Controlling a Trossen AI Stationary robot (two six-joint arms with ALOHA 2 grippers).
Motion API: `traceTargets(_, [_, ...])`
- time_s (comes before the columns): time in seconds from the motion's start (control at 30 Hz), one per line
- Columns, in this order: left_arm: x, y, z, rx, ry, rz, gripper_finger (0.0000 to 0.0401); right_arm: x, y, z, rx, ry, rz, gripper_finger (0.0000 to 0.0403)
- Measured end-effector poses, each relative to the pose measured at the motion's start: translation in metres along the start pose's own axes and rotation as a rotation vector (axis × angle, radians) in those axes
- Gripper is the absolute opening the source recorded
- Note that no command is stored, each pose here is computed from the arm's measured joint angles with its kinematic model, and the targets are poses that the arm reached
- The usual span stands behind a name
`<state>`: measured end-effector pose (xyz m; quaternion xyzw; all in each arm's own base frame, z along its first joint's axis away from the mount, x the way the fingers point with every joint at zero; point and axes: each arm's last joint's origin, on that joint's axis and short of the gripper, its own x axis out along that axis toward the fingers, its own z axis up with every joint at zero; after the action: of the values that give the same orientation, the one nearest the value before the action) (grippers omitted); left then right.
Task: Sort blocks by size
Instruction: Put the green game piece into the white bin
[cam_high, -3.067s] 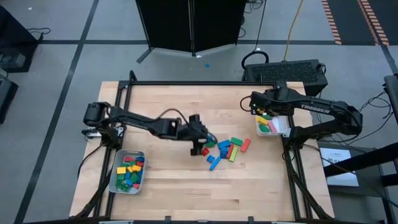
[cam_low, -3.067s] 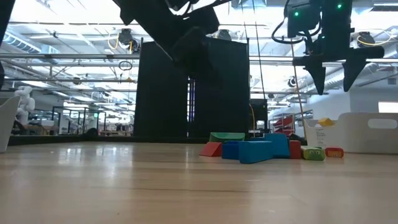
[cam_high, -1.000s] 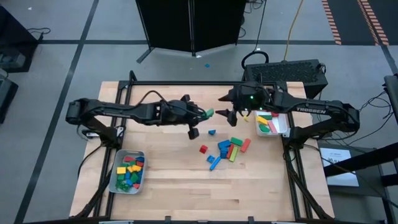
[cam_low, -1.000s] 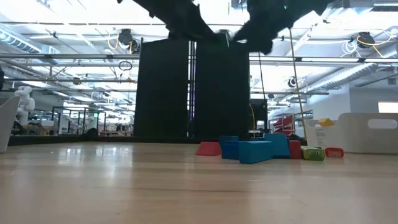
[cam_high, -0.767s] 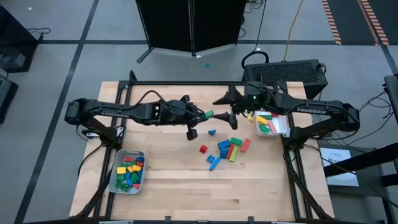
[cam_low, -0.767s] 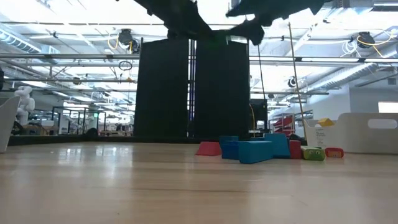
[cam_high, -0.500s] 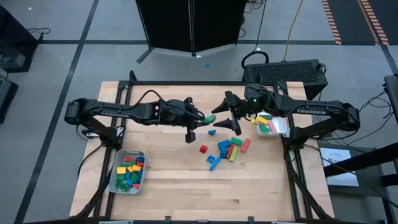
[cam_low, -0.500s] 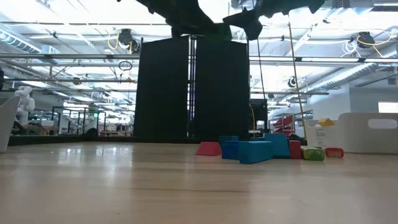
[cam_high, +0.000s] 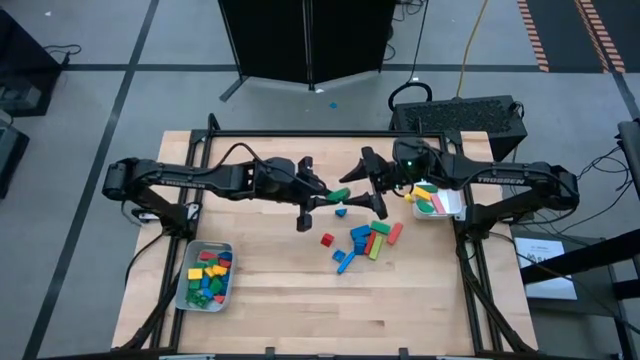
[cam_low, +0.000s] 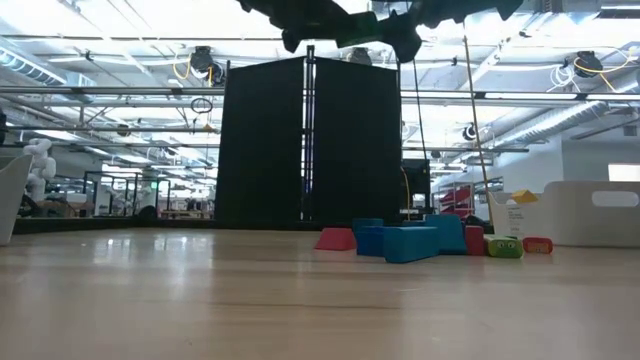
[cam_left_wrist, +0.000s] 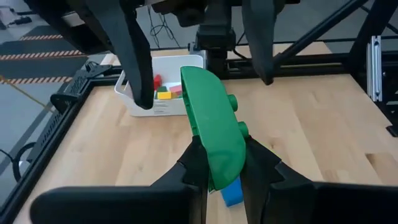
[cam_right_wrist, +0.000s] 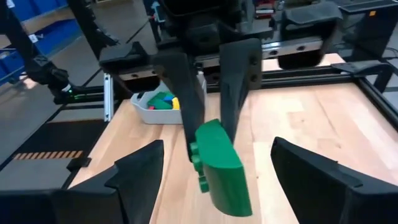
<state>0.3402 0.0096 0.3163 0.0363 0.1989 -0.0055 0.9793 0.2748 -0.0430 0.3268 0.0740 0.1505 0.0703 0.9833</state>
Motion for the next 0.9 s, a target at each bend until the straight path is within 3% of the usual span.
traceTargets(0.37, [-0.0003, 0.0001, 0.001, 0.0, -0.005, -0.033, 0.005, 0.0003, 0.0009, -0.0003, 0.002, 0.002, 0.004, 0.0268])
traceTargets(0.73, [-0.0005, 0.0008, 0.0043, 0.001, -0.038, -0.028, 0.005, 0.0007, 0.0023, -0.0006, 0.015, 0.006, 0.009, 0.0197])
traceTargets(0.9, [-0.0005, 0.0008, 0.0047, 0.001, -0.042, -0.023, 0.005, 0.0021, 0.0062, -0.0013, -0.018, 0.012, 0.019, 0.0127])
